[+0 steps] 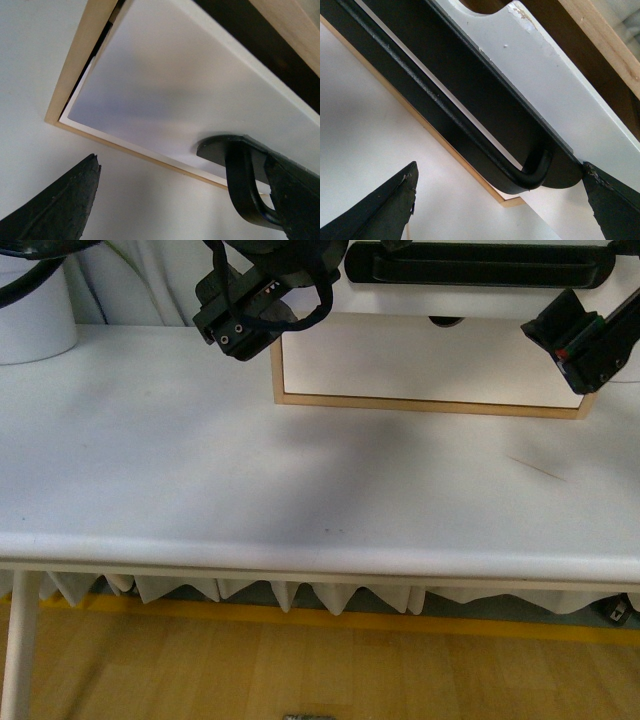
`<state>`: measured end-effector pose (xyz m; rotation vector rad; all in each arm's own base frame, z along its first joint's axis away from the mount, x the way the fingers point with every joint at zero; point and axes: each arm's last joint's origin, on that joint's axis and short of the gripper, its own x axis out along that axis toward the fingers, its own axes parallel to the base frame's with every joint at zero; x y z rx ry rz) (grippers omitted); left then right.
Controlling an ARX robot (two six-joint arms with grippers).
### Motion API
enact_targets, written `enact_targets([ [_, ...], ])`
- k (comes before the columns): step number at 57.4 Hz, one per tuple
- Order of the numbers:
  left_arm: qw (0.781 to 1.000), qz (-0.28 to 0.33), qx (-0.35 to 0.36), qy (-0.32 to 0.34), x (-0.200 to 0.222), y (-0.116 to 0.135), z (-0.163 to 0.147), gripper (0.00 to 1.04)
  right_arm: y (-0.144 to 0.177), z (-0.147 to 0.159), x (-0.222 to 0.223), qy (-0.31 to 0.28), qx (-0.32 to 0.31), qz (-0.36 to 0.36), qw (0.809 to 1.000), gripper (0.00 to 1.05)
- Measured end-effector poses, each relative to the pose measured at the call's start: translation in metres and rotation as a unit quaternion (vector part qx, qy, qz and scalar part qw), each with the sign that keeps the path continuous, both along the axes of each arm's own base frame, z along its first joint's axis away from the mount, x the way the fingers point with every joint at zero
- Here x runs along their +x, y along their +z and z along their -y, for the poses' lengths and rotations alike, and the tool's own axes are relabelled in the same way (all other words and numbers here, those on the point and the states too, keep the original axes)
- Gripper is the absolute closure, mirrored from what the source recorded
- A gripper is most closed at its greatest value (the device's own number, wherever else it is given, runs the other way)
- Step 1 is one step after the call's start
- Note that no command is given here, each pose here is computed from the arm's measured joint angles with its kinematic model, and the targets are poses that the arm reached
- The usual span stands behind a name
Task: Close drawer sideways
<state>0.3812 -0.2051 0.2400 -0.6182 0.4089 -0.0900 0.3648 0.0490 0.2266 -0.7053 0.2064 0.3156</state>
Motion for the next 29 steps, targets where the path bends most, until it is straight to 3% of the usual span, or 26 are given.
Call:
enact_targets([
  [29, 1.000, 0.000, -0.011, -0.006, 0.044, 0.000, 0.000, 0.06, -0.010, 0.004, 0.036, -0.031, 0.008, -0.007, 0.999, 0.09],
])
